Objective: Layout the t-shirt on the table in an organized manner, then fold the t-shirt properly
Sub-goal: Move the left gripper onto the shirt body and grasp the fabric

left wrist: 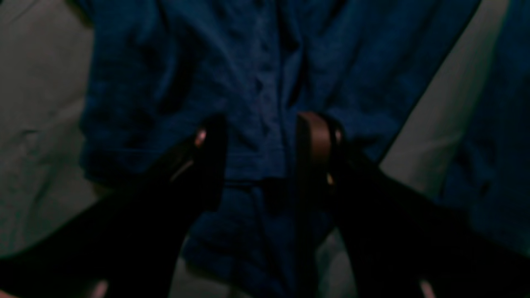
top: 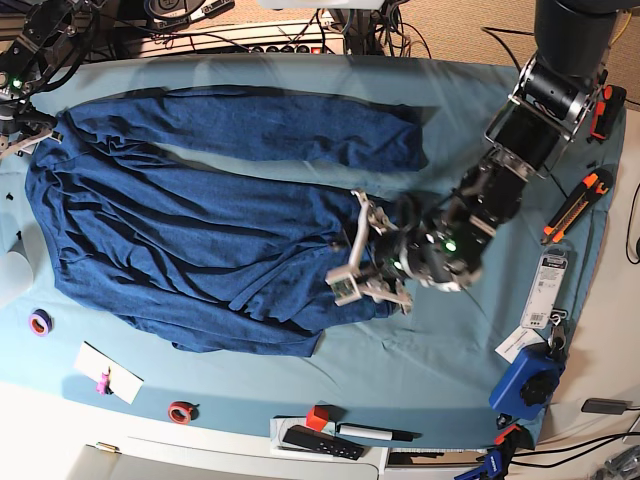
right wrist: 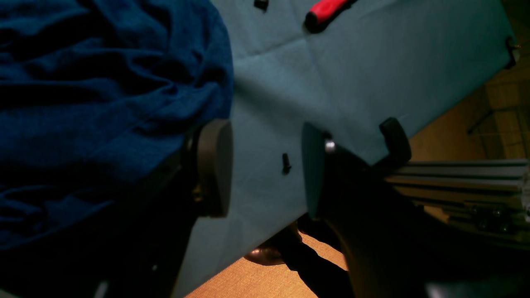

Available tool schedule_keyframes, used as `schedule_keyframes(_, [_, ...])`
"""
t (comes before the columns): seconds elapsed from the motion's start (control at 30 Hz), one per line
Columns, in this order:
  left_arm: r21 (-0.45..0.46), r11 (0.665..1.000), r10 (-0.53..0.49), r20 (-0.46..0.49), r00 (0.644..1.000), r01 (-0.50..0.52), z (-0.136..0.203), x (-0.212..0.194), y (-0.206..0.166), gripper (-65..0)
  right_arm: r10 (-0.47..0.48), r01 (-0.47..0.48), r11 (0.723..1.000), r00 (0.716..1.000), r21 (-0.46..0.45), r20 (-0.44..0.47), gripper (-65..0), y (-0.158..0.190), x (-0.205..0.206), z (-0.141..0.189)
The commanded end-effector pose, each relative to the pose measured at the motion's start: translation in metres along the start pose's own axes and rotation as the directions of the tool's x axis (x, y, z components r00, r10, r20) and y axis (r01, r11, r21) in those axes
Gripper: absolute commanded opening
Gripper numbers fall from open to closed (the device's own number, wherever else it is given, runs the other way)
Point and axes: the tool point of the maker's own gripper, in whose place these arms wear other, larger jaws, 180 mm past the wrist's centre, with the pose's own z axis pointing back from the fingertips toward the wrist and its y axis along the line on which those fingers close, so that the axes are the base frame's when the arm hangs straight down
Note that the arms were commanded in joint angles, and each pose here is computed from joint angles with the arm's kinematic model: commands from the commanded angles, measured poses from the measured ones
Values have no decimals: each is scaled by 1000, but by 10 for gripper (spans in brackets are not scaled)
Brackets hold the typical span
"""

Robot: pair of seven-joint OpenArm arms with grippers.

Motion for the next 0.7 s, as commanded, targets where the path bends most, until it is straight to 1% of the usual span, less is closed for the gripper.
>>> schedule_keyframes(0.0, [45, 999, -2, 68, 998, -2, 13, 23, 20, -404, 10, -9, 1000, 998, -27, 56, -379, -10, 17, 4])
schedule_keyframes(0.1, [97, 993, 55, 128, 990, -68, 30, 30, 45, -404, 10, -9, 1000, 998, -27, 56, -379, -10, 17, 4])
schedule_keyframes(0.13, [108, 991, 59, 141, 988, -74, 36, 30, 51, -404, 11, -9, 1000, 998, -27, 57, -379, -10, 17, 4])
schedule_keyframes(0.23, [112, 991, 57, 127, 990, -71, 43, 23, 59, -404, 11, -9, 1000, 998, -27, 58, -379, -10, 17, 4])
schedule_keyframes(0.33, [104, 994, 34, 86, 996, -43, 38, 9, 52, -407, 10, -9, 1000, 998, -27, 58, -379, -10, 17, 4])
schedule_keyframes(0.53, [131, 991, 16, 66, 998, -24, 23, -26, 31, -408, 11, -9, 1000, 998, -27, 59, -379, -10, 17, 4])
schedule_keyframes(0.67, [134, 991, 9, 75, 997, -19, 19, -34, 24, -408, 10, -9, 1000, 998, -28, 60, -379, -10, 17, 4])
